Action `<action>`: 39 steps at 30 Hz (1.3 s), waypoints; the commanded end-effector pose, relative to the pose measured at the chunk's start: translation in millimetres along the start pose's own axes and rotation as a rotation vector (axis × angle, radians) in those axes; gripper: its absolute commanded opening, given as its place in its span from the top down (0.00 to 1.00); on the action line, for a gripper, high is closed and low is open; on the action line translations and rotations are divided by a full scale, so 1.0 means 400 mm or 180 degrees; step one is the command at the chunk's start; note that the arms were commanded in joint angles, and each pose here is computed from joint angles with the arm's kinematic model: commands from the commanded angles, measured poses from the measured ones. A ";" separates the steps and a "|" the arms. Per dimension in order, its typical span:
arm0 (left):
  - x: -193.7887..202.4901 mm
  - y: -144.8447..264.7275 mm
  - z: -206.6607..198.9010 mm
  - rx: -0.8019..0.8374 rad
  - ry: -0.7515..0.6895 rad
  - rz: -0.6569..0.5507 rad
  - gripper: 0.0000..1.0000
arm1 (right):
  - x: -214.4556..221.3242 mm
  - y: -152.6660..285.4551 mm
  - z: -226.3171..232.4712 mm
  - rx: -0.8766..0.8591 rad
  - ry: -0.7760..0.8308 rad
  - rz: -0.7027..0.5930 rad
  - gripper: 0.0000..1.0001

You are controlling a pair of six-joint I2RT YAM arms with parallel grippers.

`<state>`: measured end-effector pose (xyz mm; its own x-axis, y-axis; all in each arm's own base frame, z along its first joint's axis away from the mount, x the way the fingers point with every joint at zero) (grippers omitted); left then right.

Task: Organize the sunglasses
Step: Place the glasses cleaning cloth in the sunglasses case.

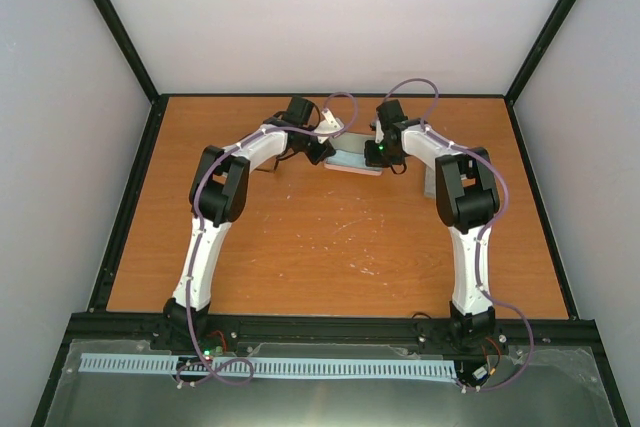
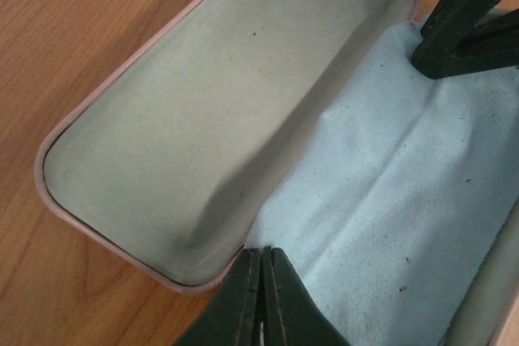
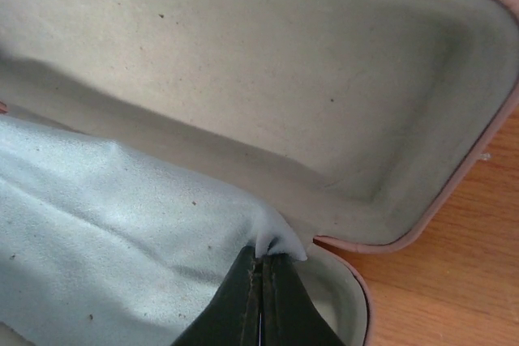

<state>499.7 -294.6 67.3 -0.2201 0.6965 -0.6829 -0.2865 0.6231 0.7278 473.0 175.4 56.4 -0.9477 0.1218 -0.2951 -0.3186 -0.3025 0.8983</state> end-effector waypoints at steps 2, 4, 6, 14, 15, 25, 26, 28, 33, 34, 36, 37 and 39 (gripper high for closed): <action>-0.002 -0.001 0.018 0.0006 -0.0024 -0.0026 0.89 | -0.001 -0.012 -0.016 0.0072 -0.0001 0.0062 0.97; -0.001 0.000 0.019 0.0000 -0.0022 -0.0020 0.87 | -0.001 -0.012 -0.018 0.0101 -0.0003 0.0055 0.93; -0.001 0.000 0.020 -0.0011 -0.0015 -0.0016 0.83 | 0.000 -0.011 -0.021 0.0123 -0.0006 0.0056 0.88; -0.001 0.005 0.024 -0.0048 0.0008 0.0007 0.67 | -0.006 0.005 -0.023 0.0165 -0.0017 -0.0008 0.60; -0.002 0.006 0.024 -0.0050 0.0011 0.0008 0.67 | -0.008 0.011 -0.022 0.0173 -0.0014 -0.0032 0.57; -0.023 0.031 0.031 -0.0133 0.0064 -0.0021 0.46 | -0.035 0.105 -0.020 0.0295 0.0009 -0.0343 0.42; -0.025 0.034 0.032 -0.0147 0.0064 -0.0028 0.43 | -0.035 0.115 -0.021 0.0312 0.0007 -0.0375 0.41; -0.035 0.047 0.035 -0.0192 0.0073 -0.0056 0.39 | -0.038 0.137 -0.021 0.0341 0.0006 -0.0451 0.40; -0.071 0.091 0.043 -0.0332 0.0087 -0.0170 0.32 | -0.048 0.196 -0.017 0.0385 0.0006 -0.0640 0.38; -0.081 0.103 0.045 -0.0362 0.0089 -0.0209 0.31 | -0.050 0.207 -0.015 0.0383 0.0002 -0.0665 0.38; -0.098 0.126 0.049 -0.0429 0.0086 -0.0274 0.27 | -0.052 0.221 -0.009 0.0357 0.0002 -0.0699 0.38; -0.101 0.139 0.052 -0.0472 0.0091 -0.0296 0.26 | -0.051 0.225 -0.005 0.0340 0.0006 -0.0702 0.38; -0.111 0.170 0.065 -0.0566 0.0103 -0.0348 0.24 | -0.048 0.228 0.008 0.0321 0.0037 -0.0695 0.37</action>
<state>501.7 -285.8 92.8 -0.2522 0.6706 -0.6976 -0.3556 0.6062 0.7113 464.6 146.9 129.9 -0.8748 0.1591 -0.4576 -0.4815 -0.1821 0.8573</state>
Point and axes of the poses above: each gripper's point midway between its finger pads, its own y axis back along the fingers, its own z axis along the line the jaws close on, x = y × z, the point moved 3 cm from there along y, back along the fingers, and after that the axes turned 11 degrees about -y, right-handed, at the moved point
